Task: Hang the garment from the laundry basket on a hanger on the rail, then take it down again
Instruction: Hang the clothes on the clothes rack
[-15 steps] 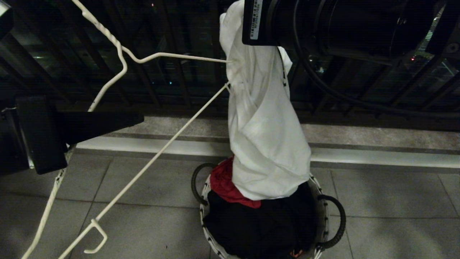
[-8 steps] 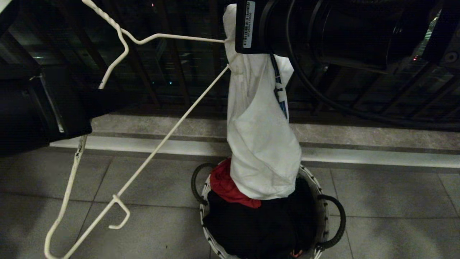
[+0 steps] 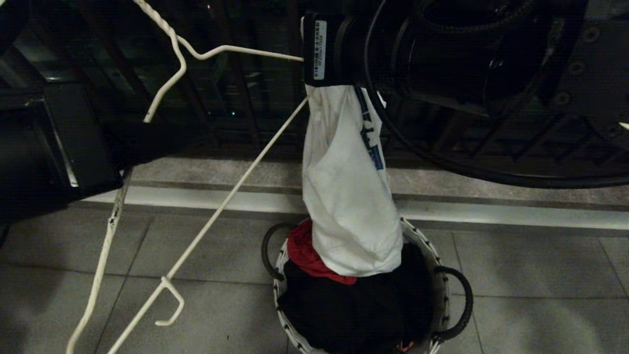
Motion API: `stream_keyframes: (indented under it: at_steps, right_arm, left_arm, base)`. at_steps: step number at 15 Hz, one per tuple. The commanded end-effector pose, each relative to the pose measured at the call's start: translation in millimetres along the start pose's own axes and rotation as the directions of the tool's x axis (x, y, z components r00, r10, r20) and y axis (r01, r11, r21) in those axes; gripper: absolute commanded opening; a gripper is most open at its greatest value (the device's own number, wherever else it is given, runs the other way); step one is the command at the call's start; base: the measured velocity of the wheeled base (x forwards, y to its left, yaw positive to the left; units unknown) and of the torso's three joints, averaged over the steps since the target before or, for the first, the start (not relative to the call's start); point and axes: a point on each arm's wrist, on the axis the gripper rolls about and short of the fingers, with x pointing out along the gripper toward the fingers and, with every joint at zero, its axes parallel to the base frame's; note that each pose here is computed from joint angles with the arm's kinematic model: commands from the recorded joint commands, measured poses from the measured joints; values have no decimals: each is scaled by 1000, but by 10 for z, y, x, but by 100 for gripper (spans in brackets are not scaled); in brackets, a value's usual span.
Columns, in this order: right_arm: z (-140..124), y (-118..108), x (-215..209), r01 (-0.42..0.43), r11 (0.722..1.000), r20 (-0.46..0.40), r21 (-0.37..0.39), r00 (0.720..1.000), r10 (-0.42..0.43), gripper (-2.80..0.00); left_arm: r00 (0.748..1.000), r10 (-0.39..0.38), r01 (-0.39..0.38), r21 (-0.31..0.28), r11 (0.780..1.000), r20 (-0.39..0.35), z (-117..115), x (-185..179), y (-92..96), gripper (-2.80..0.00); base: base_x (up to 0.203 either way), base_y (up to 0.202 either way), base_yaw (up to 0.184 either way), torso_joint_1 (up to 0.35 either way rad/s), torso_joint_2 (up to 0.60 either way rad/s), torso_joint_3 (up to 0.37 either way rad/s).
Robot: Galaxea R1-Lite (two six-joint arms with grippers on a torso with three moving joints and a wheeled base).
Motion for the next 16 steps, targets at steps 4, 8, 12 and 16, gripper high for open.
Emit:
stream_keyframes:
  at_steps: [4, 8, 12, 16]
  right_arm:
    - [-20, -20, 33, 13, 1000, 4, -24, 1000, -13, -280]
    - [-17, -159, 68, 60, 997, 6, -49, 998, -60, -280]
    - [-31, -245, 76, 84, 994, -1, -75, 996, -85, -280]
    - [-34, -285, 89, 95, 992, -1, -80, 995, -96, -280]
  left_arm:
    - [985, 146, -151, 63, 986, 87, 54, -25, 0, -280]
    - [977, 153, -165, 72, 984, 146, 151, -163, -28, -280]
    - [970, 162, -182, 100, 978, 182, 190, -261, -38, -280]
    - [970, 161, -181, 101, 978, 184, 194, -271, -39, -280]
  base:
    - [0, 0, 0, 0, 0, 0]
    - [0, 0, 0, 0, 0, 0]
    - [0, 0, 0, 0, 0, 0]
    - [0, 0, 0, 0, 0, 0]
